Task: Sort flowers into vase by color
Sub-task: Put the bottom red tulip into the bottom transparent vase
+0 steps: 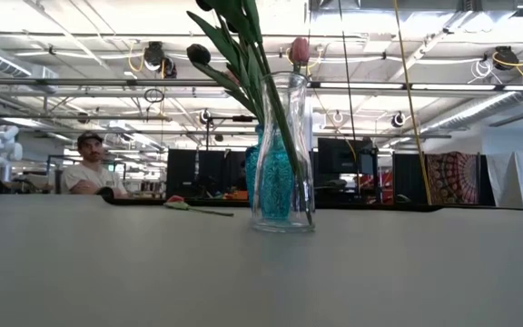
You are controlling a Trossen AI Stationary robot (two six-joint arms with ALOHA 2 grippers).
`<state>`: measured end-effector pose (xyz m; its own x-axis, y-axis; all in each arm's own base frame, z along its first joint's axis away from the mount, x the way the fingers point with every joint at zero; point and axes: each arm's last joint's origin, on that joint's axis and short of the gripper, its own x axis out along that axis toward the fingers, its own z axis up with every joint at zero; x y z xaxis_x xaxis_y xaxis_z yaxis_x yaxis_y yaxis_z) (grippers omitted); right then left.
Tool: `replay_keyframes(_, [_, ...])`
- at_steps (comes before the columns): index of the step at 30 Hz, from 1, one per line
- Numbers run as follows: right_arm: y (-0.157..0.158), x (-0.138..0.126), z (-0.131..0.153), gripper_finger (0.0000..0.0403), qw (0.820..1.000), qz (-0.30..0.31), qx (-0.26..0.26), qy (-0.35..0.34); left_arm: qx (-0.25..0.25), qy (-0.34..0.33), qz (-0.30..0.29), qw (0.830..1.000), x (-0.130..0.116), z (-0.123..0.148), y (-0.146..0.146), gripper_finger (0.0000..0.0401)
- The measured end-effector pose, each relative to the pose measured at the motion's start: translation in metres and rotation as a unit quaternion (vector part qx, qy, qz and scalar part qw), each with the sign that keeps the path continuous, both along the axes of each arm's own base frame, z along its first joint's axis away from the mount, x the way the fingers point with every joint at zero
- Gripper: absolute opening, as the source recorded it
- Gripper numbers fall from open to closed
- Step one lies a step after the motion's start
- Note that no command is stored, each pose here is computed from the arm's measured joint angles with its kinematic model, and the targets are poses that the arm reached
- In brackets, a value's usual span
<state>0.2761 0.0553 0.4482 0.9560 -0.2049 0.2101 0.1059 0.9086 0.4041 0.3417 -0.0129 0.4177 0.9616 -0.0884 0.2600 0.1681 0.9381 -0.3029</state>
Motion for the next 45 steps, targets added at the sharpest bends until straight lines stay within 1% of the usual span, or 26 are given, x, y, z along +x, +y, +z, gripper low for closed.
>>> replay_keyframes(8, [-0.0058,0.0006,0.0011,0.0290,1.000,-0.010,0.002,-0.005,0.000,0.000,0.000,1.000,0.0000,0.0000,0.0000,0.0010])
replay_keyframes(12, [-0.0061,0.0007,0.0010,0.0276,1.000,-0.009,0.001,-0.005,0.000,0.000,0.000,1.000,0.0000,0.0000,0.0000,0.0010])
replay_keyframes(15, [-0.0061,0.0006,0.0015,0.0258,1.000,-0.010,0.001,-0.007,0.000,0.000,0.000,1.000,0.0000,0.0000,0.0000,0.0010])
replay_keyframes(22, [-0.0061,0.0006,0.0014,0.0197,1.000,-0.010,0.000,-0.007,0.000,0.000,0.000,1.000,0.0000,0.0000,0.0000,0.0010])
replay_keyframes(40, [-0.0062,0.0005,0.0014,0.0014,1.000,-0.012,-0.005,-0.005,0.000,0.000,0.000,1.000,0.0000,0.0000,-0.0001,0.0010])
replay_keyframes(42, [-0.0062,0.0004,0.0015,0.0006,1.000,-0.013,-0.012,-0.004,0.000,0.000,0.000,1.000,0.0000,0.0000,-0.0001,0.0010])
replay_keyframes(45, [-0.0062,0.0004,0.0015,0.0006,1.000,-0.013,-0.013,-0.003,0.000,0.000,0.000,1.000,0.0000,0.0000,-0.0001,0.0010])
